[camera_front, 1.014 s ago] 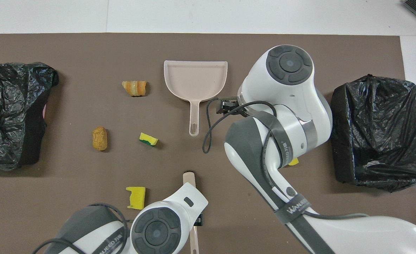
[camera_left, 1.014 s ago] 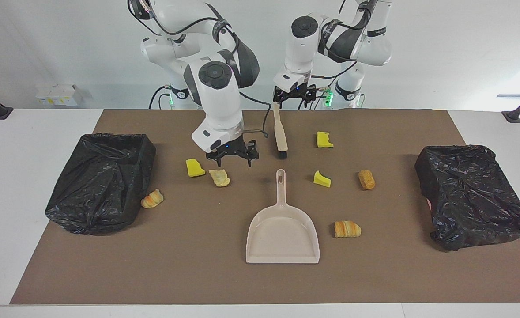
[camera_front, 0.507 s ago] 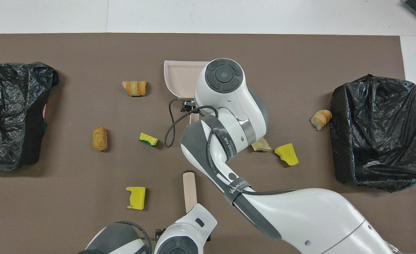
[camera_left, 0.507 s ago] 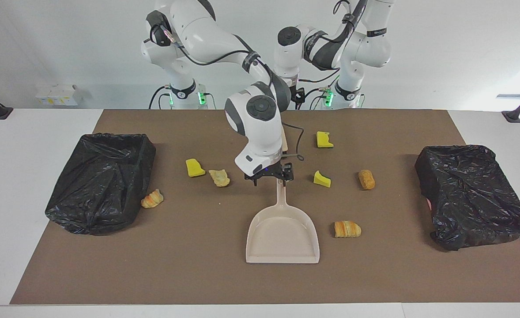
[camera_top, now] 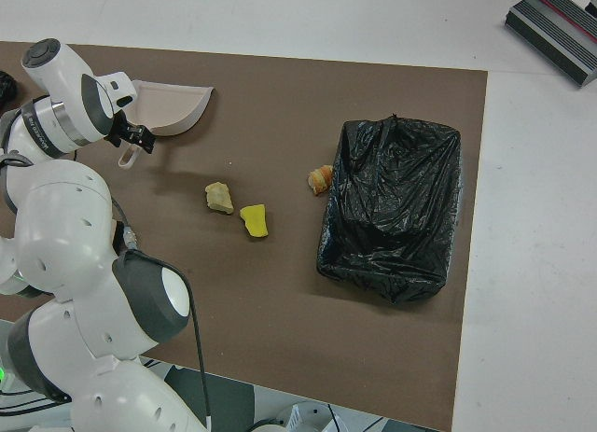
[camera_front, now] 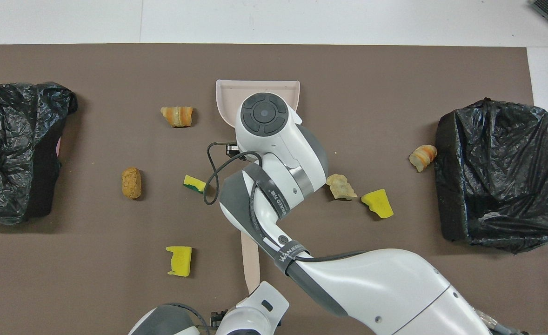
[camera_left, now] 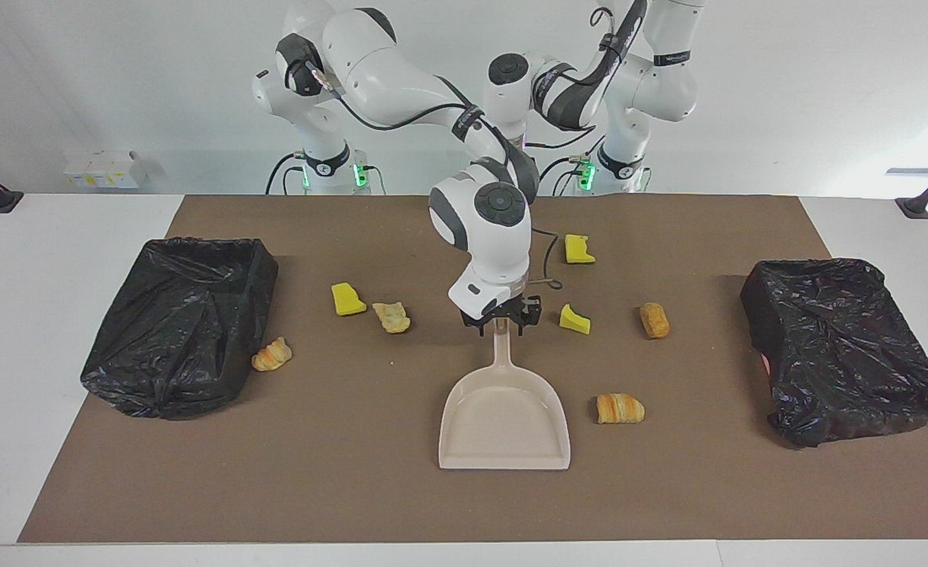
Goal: Sweep and dump trash in bin
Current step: 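Grasp the dustpan handle with the right gripper while the left gripper grasps the brush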
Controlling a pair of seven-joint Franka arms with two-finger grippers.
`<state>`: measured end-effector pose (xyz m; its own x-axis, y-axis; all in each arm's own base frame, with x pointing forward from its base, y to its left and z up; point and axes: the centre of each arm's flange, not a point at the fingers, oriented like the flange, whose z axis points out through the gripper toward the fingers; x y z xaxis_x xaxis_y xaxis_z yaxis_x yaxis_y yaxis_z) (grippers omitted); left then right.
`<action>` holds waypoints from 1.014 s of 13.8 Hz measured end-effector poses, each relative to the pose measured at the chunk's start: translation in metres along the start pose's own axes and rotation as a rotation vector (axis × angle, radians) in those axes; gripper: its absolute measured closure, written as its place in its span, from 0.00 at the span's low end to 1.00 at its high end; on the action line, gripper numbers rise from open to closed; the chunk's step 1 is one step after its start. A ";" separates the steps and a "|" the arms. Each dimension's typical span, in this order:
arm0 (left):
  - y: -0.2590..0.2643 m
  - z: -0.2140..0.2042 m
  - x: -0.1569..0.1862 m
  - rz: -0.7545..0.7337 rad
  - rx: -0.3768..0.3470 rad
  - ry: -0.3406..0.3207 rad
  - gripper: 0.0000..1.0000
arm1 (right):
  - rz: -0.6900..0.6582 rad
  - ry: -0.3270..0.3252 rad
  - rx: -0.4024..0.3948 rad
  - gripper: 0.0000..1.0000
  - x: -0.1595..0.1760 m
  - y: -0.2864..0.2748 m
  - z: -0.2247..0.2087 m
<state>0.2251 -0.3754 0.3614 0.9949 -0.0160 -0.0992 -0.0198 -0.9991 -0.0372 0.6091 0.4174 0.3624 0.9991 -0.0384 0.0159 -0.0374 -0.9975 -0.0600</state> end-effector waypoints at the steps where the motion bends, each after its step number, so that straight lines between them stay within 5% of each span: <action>1: 0.000 0.002 0.000 -0.002 -0.001 -0.003 0.00 | -0.001 0.002 -0.003 0.52 0.000 0.000 0.000; 4: 0.002 0.011 0.000 -0.007 0.001 -0.021 0.00 | -0.003 0.002 -0.009 0.66 0.000 0.001 0.002; 9: 0.005 0.017 -0.001 -0.003 0.002 -0.026 0.00 | -0.005 -0.005 -0.019 0.57 -0.002 0.003 0.008; 14: 0.006 0.017 0.000 -0.008 -0.011 -0.031 0.59 | -0.014 0.001 -0.025 0.68 -0.001 0.005 0.005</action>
<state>0.2229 -0.3807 0.3447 0.9915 -0.0067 -0.1296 -0.0103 -0.9996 -0.0268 0.6081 0.4129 0.3568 0.9996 -0.0241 0.0174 -0.0234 -0.9991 -0.0351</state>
